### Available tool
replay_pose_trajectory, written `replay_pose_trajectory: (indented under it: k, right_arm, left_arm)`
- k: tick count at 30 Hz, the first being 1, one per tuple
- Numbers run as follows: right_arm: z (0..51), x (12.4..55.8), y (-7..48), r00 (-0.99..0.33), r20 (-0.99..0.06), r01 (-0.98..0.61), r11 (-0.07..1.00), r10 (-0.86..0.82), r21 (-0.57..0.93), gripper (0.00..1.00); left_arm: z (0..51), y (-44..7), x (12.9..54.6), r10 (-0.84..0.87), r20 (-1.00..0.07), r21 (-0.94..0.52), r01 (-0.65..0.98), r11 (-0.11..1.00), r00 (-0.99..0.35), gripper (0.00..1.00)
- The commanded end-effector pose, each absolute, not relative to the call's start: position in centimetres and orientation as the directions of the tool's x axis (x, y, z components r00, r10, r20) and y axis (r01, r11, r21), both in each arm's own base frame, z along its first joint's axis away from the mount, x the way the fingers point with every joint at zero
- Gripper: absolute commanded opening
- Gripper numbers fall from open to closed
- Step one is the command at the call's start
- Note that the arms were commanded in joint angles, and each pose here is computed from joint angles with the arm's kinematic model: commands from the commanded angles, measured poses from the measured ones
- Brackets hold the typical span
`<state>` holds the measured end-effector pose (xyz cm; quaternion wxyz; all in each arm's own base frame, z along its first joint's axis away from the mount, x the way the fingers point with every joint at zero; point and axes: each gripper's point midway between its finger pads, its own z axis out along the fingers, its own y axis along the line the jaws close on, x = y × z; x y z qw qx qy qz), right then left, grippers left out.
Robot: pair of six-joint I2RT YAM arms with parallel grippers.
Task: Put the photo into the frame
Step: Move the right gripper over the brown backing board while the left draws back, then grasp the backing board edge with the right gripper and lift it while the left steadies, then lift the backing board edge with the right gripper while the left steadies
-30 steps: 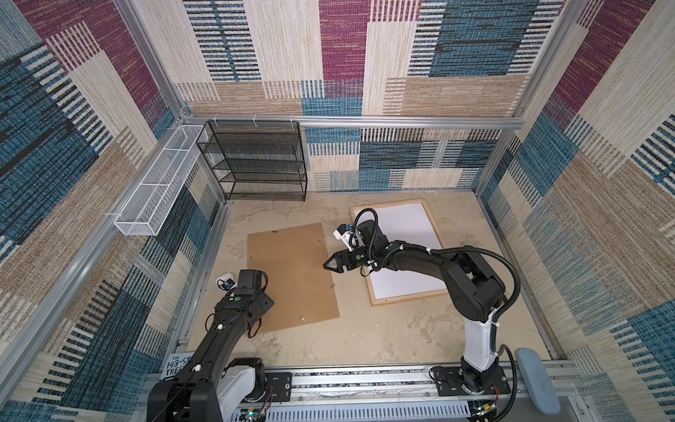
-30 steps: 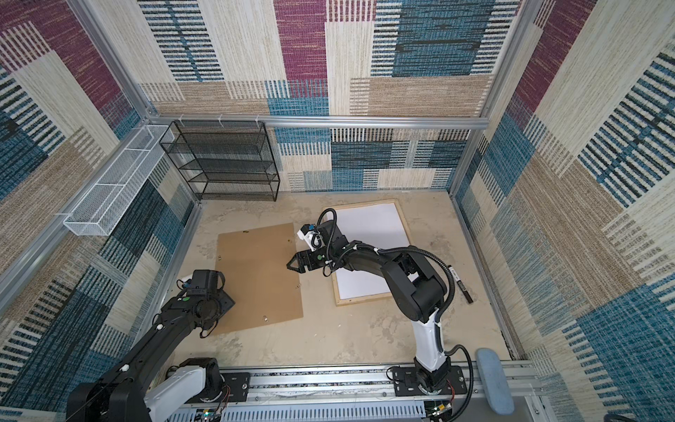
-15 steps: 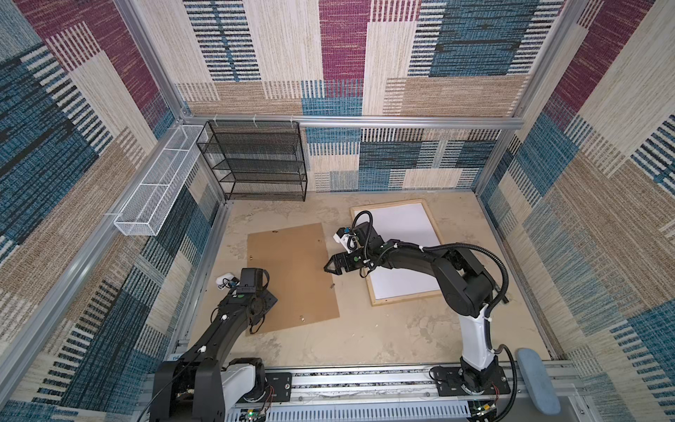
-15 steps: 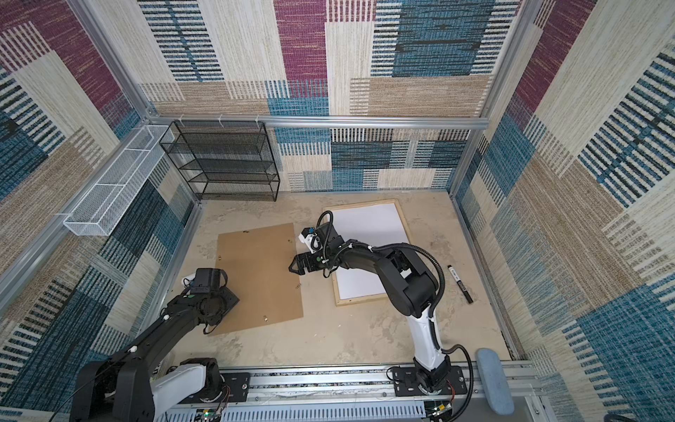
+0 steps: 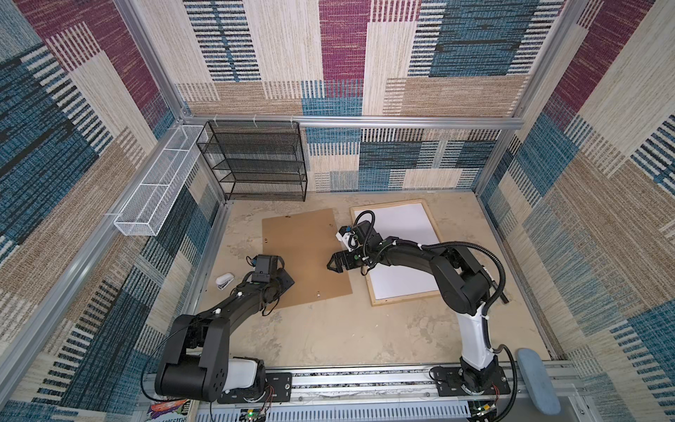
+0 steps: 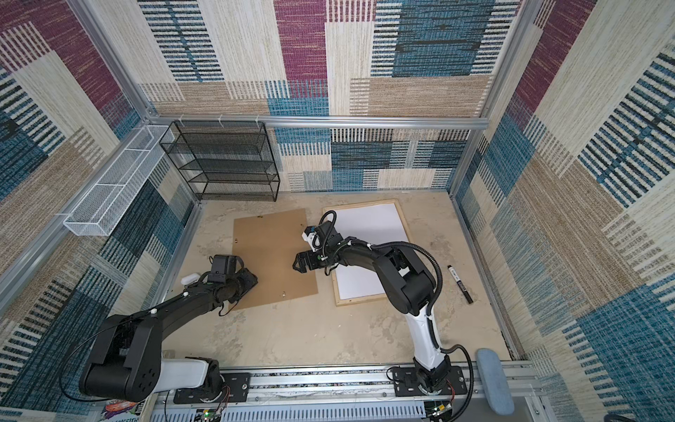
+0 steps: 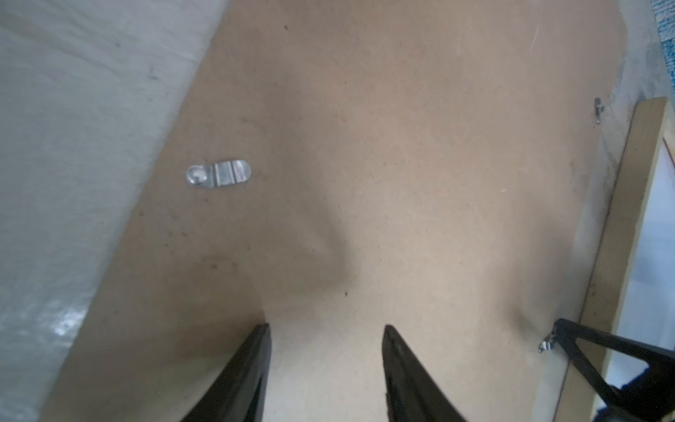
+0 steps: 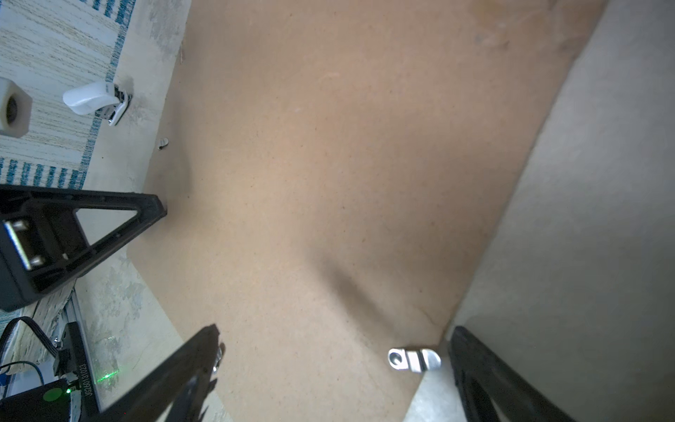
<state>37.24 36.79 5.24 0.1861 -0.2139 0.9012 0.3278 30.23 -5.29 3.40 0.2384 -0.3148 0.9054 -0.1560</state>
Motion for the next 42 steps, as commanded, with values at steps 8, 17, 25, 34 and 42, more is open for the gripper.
replay_pose_trajectory:
  k: [8,17,25,34,42]
  right_arm:
    - [4.6,39.2,35.6,-0.843,-0.469,-0.491,0.734,-0.264,0.469,1.00]
    - [4.7,39.0,36.1,-0.840,-0.471,-0.503,0.711,-0.269,0.491,1.00]
    - [4.4,38.3,36.6,-0.848,-0.455,-0.504,0.685,-0.274,0.527,1.00]
    - [4.0,38.1,37.1,-0.852,-0.447,-0.503,0.661,-0.271,0.557,1.00]
    - [3.4,36.9,37.7,-0.862,-0.427,-0.497,0.617,-0.272,0.610,0.99]
  left_arm:
    - [4.2,-0.5,23.8,-0.628,-0.363,-0.176,-0.611,0.772,-0.688,0.61]
    - [3.1,0.6,23.7,-0.665,-0.352,-0.165,-0.656,0.736,-0.658,0.67]
    - [2.5,0.9,24.6,-0.658,-0.346,-0.172,-0.645,0.745,-0.668,0.66]
    - [2.0,-1.3,26.3,-0.604,-0.302,-0.254,-0.548,0.797,-0.738,0.63]
    - [1.6,-4.7,27.5,-0.541,-0.214,-0.377,-0.442,0.814,-0.814,0.57]
